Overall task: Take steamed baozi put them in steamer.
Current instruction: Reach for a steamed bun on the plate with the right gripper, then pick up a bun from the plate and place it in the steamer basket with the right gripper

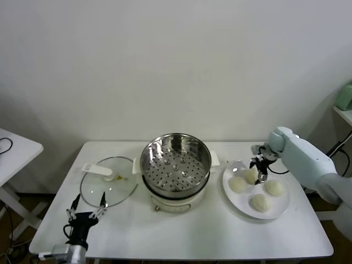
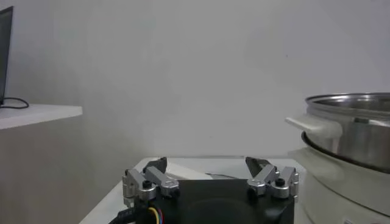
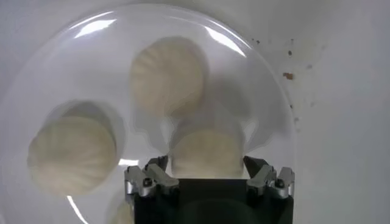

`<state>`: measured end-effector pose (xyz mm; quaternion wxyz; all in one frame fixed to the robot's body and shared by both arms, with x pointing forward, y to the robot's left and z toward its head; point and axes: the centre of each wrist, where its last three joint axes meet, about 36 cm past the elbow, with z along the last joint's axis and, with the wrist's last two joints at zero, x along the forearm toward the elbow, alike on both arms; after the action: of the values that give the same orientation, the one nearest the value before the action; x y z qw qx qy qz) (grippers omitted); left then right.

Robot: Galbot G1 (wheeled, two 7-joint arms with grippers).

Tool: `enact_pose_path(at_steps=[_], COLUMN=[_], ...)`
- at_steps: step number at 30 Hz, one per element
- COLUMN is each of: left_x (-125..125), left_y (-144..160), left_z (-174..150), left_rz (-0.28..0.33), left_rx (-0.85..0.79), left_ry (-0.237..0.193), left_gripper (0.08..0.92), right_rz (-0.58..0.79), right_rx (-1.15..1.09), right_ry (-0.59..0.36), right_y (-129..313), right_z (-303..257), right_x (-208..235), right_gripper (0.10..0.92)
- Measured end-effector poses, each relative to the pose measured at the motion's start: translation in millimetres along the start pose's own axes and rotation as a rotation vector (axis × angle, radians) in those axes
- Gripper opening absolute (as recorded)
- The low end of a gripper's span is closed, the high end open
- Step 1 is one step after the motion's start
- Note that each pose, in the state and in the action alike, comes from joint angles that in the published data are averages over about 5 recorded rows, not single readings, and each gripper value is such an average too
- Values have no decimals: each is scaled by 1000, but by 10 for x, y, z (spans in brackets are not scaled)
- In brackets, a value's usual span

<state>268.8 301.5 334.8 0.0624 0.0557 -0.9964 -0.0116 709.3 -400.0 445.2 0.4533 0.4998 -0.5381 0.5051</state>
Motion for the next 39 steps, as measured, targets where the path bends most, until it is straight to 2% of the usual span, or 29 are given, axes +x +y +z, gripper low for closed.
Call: enact_pose_path(at_steps=[12,23,31,39], left_x=[28,27,26,28], left_y=[-12,-4,-9,-37], left_z=[15,3,-1,-9], left_rz=[0,-2,1,12], left_rx=[2,-1,-8,-21], left_ry=[7,5,5,6], left_gripper=[823,823,823,823], right_rz=[1,29,94,199], right_rx=[-13,7,147,453], right_ry=[-4,-23,-11,37], right_y=[-2,-79,-278,-417], right_z=[10,-10,-231,-959], right_x=[-26,175,799,1664], right_gripper=[671,669,670,670])
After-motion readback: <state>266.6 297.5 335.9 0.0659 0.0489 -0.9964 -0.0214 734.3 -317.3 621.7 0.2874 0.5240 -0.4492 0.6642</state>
